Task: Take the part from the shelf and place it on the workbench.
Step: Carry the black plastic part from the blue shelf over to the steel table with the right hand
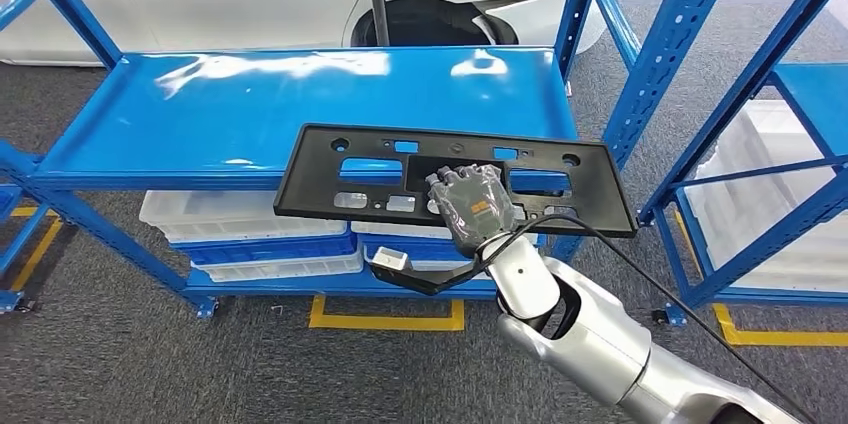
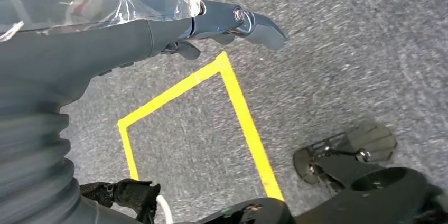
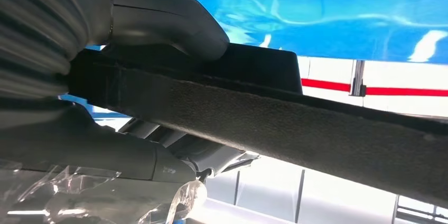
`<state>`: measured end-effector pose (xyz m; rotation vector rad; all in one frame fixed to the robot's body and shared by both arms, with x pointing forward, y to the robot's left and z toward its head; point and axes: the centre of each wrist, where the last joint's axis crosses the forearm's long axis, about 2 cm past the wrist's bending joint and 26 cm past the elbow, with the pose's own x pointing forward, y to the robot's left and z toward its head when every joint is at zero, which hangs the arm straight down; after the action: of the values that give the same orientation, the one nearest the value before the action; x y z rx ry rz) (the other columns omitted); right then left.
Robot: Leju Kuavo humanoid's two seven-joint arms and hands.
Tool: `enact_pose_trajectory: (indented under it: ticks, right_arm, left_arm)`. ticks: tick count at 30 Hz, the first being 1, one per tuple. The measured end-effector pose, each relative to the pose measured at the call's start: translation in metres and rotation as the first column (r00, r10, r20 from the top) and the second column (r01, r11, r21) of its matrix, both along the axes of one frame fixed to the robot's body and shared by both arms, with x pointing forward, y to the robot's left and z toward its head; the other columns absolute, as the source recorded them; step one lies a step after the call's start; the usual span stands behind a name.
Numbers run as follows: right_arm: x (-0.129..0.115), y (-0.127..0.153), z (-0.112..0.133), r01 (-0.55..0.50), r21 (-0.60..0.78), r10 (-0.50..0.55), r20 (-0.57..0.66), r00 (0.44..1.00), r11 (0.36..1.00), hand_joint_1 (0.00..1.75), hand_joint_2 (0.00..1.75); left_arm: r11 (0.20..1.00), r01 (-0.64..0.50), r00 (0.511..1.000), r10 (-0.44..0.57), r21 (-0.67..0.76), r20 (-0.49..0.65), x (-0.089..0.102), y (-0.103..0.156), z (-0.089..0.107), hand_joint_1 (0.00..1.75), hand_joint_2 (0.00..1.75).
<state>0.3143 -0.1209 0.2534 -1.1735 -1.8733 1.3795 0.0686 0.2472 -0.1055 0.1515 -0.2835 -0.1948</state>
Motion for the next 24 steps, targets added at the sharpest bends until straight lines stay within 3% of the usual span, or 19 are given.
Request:
enact_pose_trajectory:
  ticks: [24]
  right_arm:
    - [-0.0028, -0.0043, -0.0022, -0.026, 0.08, 0.034, -0.094, 0.995, 0.996, 1.75, 1.75]
  left_arm:
    - [1.0, -0.005, 1.0, 0.005, -0.004, 0.004, 0.0027, -0.002, 0.0006, 0.0, 1.75]
